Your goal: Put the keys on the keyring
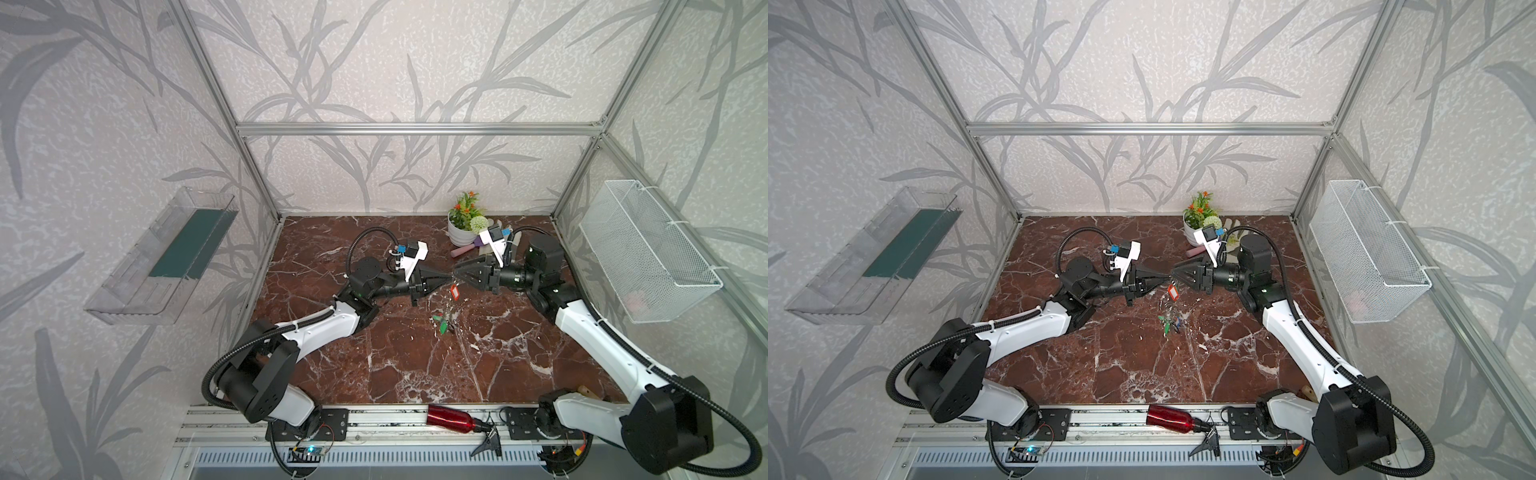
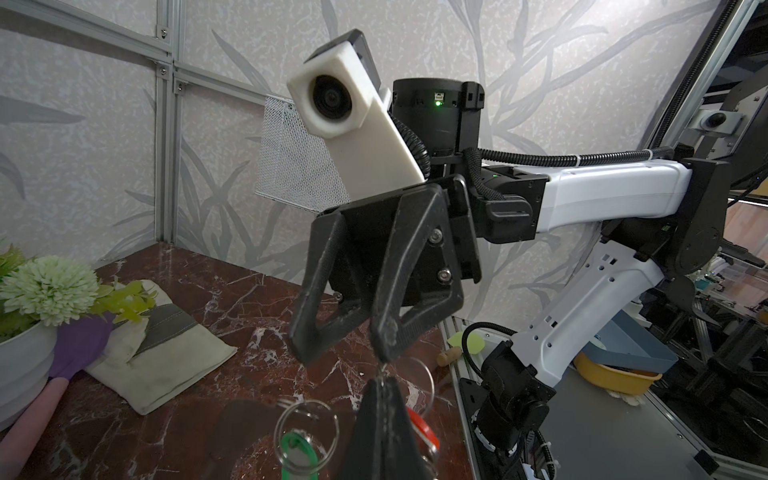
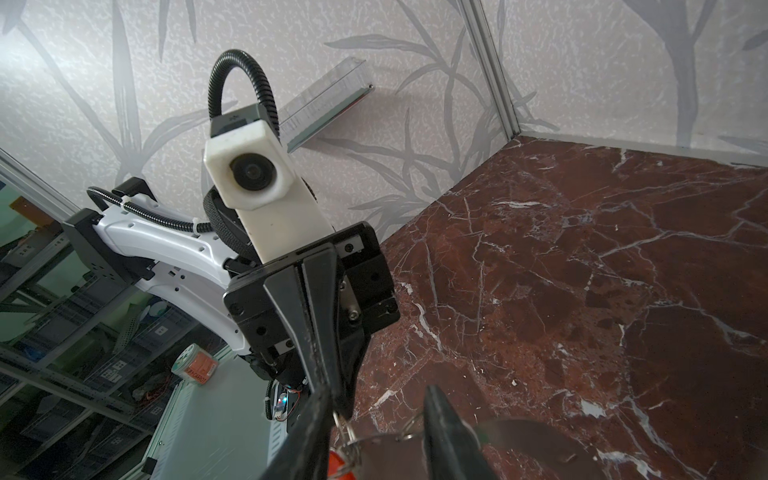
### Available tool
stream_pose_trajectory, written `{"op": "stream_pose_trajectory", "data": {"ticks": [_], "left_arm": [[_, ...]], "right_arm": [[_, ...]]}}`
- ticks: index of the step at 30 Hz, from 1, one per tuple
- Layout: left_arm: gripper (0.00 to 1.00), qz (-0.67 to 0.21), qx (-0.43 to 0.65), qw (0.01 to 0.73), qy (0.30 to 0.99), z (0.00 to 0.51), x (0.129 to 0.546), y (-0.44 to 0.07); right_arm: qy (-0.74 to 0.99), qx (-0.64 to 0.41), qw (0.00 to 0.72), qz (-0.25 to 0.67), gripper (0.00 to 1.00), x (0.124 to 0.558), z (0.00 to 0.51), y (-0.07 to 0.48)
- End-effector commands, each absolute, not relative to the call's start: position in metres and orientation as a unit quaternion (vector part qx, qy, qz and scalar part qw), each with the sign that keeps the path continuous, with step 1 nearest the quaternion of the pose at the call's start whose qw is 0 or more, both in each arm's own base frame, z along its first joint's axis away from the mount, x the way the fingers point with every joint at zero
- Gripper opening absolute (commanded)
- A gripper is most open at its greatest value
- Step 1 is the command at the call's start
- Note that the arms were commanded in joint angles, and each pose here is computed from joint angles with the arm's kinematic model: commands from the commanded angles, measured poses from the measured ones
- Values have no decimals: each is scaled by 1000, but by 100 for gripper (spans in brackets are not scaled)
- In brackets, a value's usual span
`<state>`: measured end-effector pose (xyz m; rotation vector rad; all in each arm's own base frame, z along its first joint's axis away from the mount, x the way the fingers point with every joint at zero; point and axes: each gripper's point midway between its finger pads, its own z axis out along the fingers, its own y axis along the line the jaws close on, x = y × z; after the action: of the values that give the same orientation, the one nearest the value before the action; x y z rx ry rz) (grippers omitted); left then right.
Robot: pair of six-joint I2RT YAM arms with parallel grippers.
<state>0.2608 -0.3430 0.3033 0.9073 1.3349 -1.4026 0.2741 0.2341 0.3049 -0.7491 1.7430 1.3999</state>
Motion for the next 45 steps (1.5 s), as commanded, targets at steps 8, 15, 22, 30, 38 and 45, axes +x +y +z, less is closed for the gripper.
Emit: {"op": "stream_pose_trajectory", "data": {"ticks": [8,15,22,30,38,45], "left_arm": [[0,-574,381,522,503,339,260,-340],[0,-571,379,521,509,336,262,-341],[0,-571,378,519,512,333,264,-342],[0,-568,377,520,514,333,266,-343],[0,-563,377,520,520,329,268,-343],[0,-561,376,510,532,326,269,-343]], "right_arm": [[670,-303,375,565,33,259,304,235],[668,-304,372,568,29,257,302,235],[670,-305,367,568,25,256,298,237],[671,-310,364,567,21,254,295,239],[671,-309,364,568,7,254,296,240],[671,-305,367,567,0,255,297,240]]}}
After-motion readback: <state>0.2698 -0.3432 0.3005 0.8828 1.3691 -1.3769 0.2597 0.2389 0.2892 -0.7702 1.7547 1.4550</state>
